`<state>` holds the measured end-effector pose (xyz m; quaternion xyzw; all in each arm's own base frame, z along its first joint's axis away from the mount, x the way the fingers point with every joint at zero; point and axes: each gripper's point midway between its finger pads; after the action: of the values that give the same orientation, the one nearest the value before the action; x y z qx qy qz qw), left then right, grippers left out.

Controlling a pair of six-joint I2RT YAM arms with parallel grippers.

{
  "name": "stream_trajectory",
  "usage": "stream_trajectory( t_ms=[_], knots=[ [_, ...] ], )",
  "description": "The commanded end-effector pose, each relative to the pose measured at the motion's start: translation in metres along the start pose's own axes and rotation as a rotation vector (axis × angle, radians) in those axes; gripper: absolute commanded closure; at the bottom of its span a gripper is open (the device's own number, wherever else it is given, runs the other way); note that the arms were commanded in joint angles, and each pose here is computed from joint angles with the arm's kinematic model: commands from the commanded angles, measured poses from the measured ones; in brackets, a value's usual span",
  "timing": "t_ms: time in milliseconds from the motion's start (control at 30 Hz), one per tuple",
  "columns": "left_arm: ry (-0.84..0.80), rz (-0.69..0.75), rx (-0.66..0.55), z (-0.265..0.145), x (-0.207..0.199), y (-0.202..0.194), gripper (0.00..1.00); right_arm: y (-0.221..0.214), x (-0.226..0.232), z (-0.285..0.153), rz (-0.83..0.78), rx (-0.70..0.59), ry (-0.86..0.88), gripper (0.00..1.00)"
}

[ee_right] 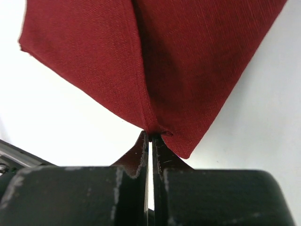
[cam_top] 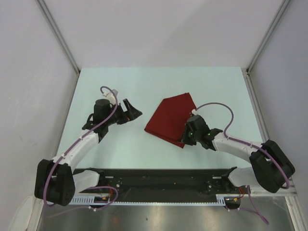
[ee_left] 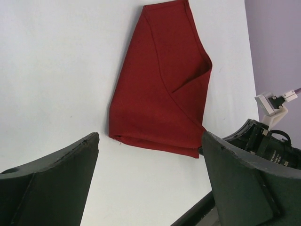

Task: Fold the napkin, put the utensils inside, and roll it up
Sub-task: Fold the napkin

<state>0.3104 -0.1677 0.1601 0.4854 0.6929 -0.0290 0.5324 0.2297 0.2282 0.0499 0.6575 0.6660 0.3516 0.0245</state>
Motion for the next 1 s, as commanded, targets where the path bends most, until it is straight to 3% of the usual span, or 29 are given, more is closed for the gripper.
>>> stream_trajectory(
  t_ms=[0,167,400,467,500,600,700,967],
  knots=[
    [-0.022,-0.001,-0.008,0.009,0.001,0.001,0.06,-0.006,-0.013,-0.003,-0.009,-0.001,-0.041,1.0],
    [-0.001,-0.008,0.03,0.025,0.014,-0.016,0.07,-0.011,-0.018,-0.005,-0.004,0.009,-0.056,1.0],
    [0.028,-0.017,0.177,0.054,0.033,-0.063,0.15,-0.011,-0.03,-0.008,-0.006,-0.002,-0.11,1.0],
    [0.039,-0.011,0.192,0.059,0.037,-0.072,0.19,-0.008,-0.029,-0.013,-0.015,-0.012,-0.117,0.91],
    [0.052,-0.013,0.199,0.06,0.043,-0.076,0.21,-0.006,-0.029,-0.015,-0.029,-0.026,-0.12,0.8],
    [0.062,-0.022,0.213,0.065,0.049,-0.083,0.26,0.003,-0.022,-0.025,-0.069,-0.068,-0.107,0.61],
    [0.061,-0.024,0.242,0.068,0.049,-0.092,0.29,0.014,-0.015,-0.037,-0.101,-0.118,-0.083,0.52],
    [0.028,-0.082,0.329,0.074,0.051,-0.12,0.41,0.031,0.002,-0.048,-0.221,-0.177,-0.025,0.46]
  ],
)
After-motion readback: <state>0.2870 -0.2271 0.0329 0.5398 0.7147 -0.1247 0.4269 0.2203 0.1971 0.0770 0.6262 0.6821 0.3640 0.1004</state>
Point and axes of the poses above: each gripper's point midway between its finger pads, its own z axis out along the fingers, its own x axis along the line the jaws close on, y = z × x, and after that the axes turned 11 degrees about -z, right-handed
